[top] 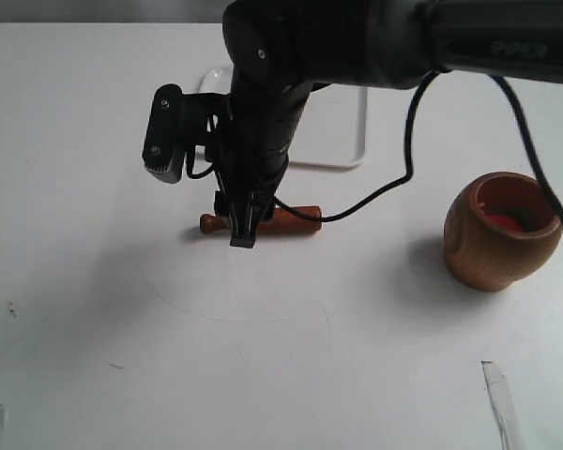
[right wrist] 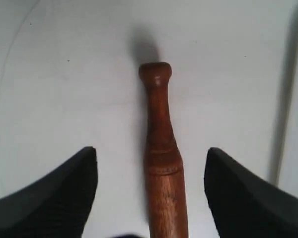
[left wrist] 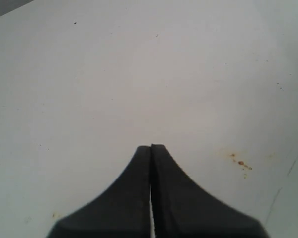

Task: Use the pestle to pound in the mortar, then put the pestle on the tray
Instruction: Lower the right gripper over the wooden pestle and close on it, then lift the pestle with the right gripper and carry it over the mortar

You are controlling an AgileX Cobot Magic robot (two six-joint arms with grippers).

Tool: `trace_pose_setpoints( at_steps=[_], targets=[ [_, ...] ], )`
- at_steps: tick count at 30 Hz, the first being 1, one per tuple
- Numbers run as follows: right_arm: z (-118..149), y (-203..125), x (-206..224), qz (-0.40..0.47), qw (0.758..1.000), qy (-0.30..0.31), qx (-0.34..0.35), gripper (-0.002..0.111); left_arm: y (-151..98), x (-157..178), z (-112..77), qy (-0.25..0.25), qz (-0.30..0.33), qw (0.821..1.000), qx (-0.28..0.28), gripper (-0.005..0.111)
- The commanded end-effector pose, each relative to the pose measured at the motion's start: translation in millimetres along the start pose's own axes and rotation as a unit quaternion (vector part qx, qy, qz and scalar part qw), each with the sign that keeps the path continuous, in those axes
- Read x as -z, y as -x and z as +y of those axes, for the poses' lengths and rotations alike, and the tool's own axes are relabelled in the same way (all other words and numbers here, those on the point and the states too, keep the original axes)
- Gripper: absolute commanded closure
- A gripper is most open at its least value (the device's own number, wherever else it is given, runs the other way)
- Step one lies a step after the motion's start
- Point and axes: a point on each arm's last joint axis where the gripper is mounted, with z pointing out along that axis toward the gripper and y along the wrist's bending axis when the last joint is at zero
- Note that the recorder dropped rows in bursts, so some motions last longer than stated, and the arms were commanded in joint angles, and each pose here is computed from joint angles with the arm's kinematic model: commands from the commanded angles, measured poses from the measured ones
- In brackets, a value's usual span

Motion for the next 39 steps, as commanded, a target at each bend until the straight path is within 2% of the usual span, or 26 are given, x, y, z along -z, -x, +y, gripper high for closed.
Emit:
trace_pose_setpoints(
  at_steps=[1,13,21,23,28,34,39],
  targets=[
    [-3.2,5.1,-15.4,-0.001,1.0,-0.003,0.001,0.05,0.4,0.0,-0.6,-0.004,-0.004,1.0,0.006,0.107],
    [-7.1,6.8,-49.5,-0.009,1.0,-0.017,0.005,0.053,0.4,0.0,-0.6,-0.004,-0.004,1.0,0.006,0.107],
    [-7.0,5.2,-62.1,-0.002,1.0,-0.016,0.009,0.061,0.4,0.0,-0.6,-0.004,-0.004,1.0,0.006,0.107],
    [-6.7,4.8,-64.0,0.0,1.0,-0.015,0.009,0.066,0.4,0.0,-0.6,-0.004,-0.004,1.0,0.006,0.107],
    [-7.4,-0.5,-66.7,0.029,0.999,-0.018,0.031,0.106,0.4,0.0,-0.6,-0.004,-0.004,1.0,0.006,0.107],
    [-10.4,-3.9,-67.3,0.048,0.998,-0.034,0.021,0.108,0.4,0.0,-0.6,-0.004,-0.004,1.0,0.006,0.107],
    [-23.8,13.6,-23.4,-0.053,0.992,-0.109,-0.034,0.108,0.4,0.0,-0.6,-0.004,-0.004,1.0,0.006,0.107]
  ],
)
